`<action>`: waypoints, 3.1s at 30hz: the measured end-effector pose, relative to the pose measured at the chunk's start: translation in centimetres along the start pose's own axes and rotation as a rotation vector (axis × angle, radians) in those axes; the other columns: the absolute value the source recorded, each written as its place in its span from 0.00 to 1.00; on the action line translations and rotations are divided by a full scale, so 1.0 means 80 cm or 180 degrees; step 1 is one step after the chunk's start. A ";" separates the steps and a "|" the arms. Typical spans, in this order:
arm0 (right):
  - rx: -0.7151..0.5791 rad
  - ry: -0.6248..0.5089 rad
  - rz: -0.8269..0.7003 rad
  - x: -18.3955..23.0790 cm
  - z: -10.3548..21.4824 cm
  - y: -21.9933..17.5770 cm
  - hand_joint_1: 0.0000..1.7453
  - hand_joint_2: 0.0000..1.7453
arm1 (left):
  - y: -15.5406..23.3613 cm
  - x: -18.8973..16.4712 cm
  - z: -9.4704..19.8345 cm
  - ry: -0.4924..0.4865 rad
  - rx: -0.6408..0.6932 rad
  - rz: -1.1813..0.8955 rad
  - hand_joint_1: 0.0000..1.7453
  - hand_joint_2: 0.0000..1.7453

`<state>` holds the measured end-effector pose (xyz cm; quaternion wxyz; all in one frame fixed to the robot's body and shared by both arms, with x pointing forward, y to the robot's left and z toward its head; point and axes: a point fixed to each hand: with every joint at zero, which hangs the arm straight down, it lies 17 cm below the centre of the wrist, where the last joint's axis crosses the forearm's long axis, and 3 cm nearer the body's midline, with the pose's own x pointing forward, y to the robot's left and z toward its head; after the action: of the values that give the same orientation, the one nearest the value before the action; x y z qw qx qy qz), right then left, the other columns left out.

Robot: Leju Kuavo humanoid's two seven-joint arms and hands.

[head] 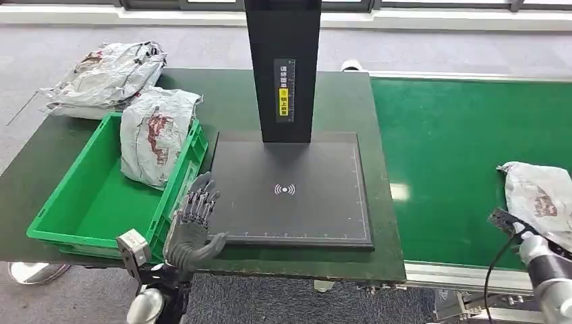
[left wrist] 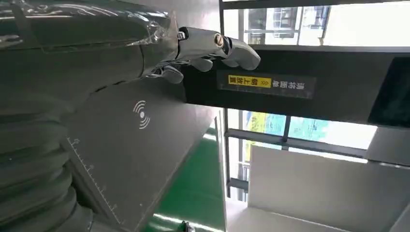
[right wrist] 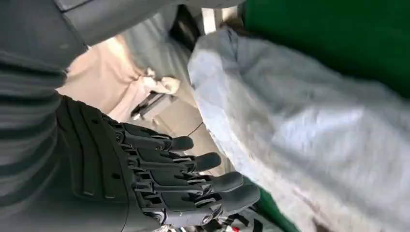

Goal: Moved the parcel from conveyor to table for the left to box.

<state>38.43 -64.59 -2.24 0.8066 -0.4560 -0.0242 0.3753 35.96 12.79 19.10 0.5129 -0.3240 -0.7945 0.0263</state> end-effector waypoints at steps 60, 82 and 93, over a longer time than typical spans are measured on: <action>0.0688 -0.3744 -0.3414 0.291 0.200 -0.136 1.00 1.00 | 0.087 0.022 0.043 -0.0128 0.0911 -0.0054 0.00 1.00; 0.0874 -0.5759 -0.3387 0.455 0.548 -0.267 1.00 1.00 | 0.084 0.014 0.019 -0.0153 0.0873 -0.0121 0.00 1.00; 0.1896 -0.5574 -0.2466 0.536 0.622 -0.052 0.00 1.00 | 0.075 0.012 0.012 -0.0113 0.0753 -0.0001 0.00 1.00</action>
<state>52.62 -3.27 16.88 0.6526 0.2407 -0.6613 0.2809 37.82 18.33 17.16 0.5334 -0.2605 -0.7949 0.1255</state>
